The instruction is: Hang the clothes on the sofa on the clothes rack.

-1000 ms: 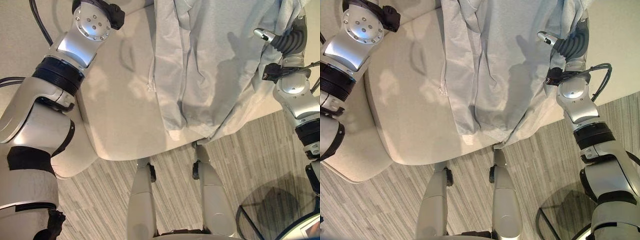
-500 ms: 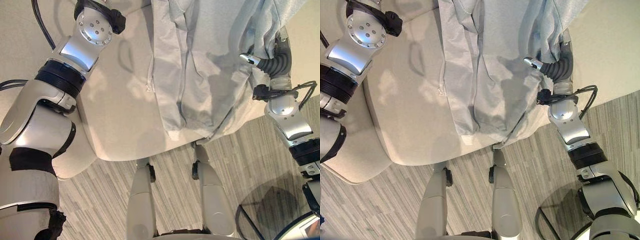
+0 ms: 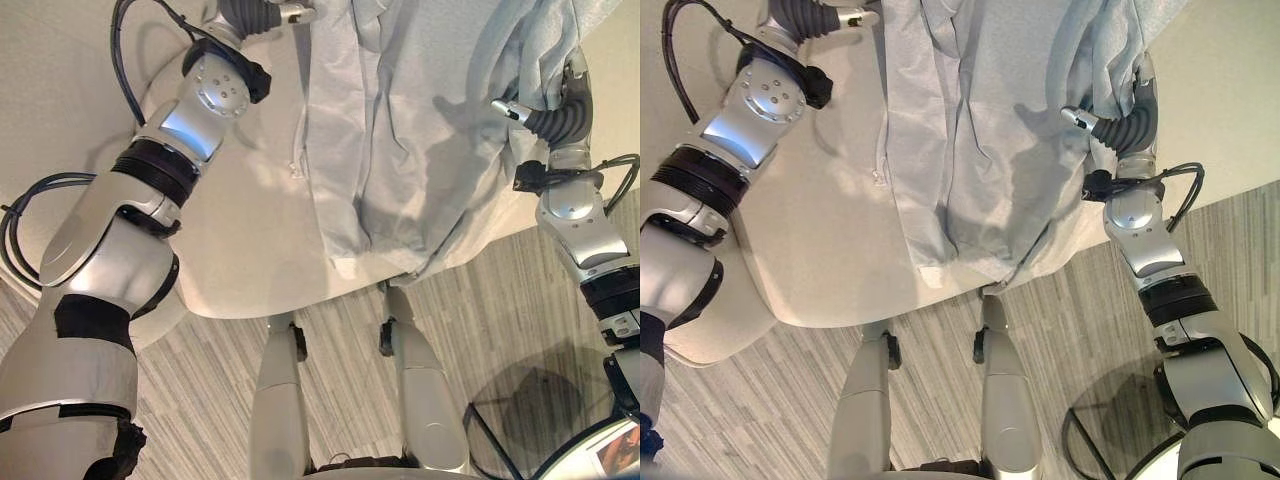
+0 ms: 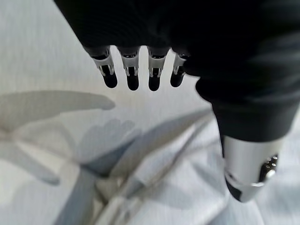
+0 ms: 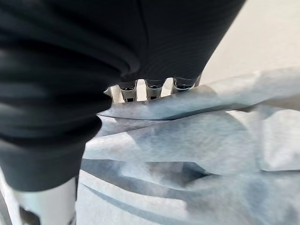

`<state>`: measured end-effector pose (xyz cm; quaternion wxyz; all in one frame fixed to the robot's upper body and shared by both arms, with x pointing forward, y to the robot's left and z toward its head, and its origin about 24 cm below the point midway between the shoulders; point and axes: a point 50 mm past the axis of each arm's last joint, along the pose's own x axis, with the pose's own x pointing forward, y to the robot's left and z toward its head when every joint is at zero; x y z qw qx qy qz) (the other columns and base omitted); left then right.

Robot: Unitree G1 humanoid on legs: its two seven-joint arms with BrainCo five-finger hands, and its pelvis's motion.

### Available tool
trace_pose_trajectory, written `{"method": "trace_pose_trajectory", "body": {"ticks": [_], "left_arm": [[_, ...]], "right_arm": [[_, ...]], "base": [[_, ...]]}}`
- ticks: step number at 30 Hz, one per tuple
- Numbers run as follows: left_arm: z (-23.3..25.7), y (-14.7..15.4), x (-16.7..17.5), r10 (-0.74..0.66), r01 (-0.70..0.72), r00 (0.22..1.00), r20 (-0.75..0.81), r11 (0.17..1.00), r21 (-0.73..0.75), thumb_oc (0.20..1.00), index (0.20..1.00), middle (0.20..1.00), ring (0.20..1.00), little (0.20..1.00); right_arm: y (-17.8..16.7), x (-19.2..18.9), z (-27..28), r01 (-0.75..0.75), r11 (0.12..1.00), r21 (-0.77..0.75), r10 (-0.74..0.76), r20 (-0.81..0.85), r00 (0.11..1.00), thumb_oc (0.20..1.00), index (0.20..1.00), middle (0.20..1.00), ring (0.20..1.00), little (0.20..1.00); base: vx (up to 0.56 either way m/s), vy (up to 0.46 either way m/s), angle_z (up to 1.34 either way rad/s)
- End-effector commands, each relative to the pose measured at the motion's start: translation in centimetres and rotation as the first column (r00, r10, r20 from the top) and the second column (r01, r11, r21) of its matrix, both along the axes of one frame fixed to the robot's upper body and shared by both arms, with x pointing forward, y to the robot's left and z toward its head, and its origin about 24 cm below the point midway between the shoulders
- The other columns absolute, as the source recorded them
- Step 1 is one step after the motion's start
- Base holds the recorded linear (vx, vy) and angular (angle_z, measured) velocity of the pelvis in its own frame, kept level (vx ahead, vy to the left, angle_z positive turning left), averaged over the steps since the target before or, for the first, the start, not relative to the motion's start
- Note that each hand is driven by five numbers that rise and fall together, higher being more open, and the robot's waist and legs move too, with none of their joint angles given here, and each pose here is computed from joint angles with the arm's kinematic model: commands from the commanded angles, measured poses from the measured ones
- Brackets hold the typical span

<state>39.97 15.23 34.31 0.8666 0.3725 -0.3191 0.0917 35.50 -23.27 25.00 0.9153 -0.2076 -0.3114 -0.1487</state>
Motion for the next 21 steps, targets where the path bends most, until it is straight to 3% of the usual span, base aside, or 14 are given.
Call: {"method": "trace_pose_trajectory", "body": {"ticks": [1,20,21], "left_arm": [[4.1,0.7,-0.8,0.051,-0.052,0.993,0.110,0.999,0.010,1.000,1.000,1.000,1.000,1.000],[6.3,-1.7,-1.5,-0.019,0.023,0.987,0.157,1.000,-0.021,1.000,1.000,1.000,1.000,1.000],[6.3,-1.7,-1.5,-0.019,0.023,0.987,0.157,1.000,-0.021,0.837,0.837,0.837,0.837,0.837]], "right_arm": [[0.5,-0.5,3.6,-0.045,0.997,0.056,0.036,0.157,0.987,1.000,1.000,1.000,1.000,1.000],[1.4,-1.1,4.8,-0.099,0.995,0.028,0.091,0.203,0.975,1.000,1.000,1.000,1.000,1.000],[1.4,-1.1,4.8,-0.098,0.995,0.029,0.091,0.203,0.975,1.000,1.000,1.000,1.000,1.000]], "base": [[0.02,-0.003,0.03],[0.02,0.003,-0.05],[0.02,-0.011,-0.04]]}}
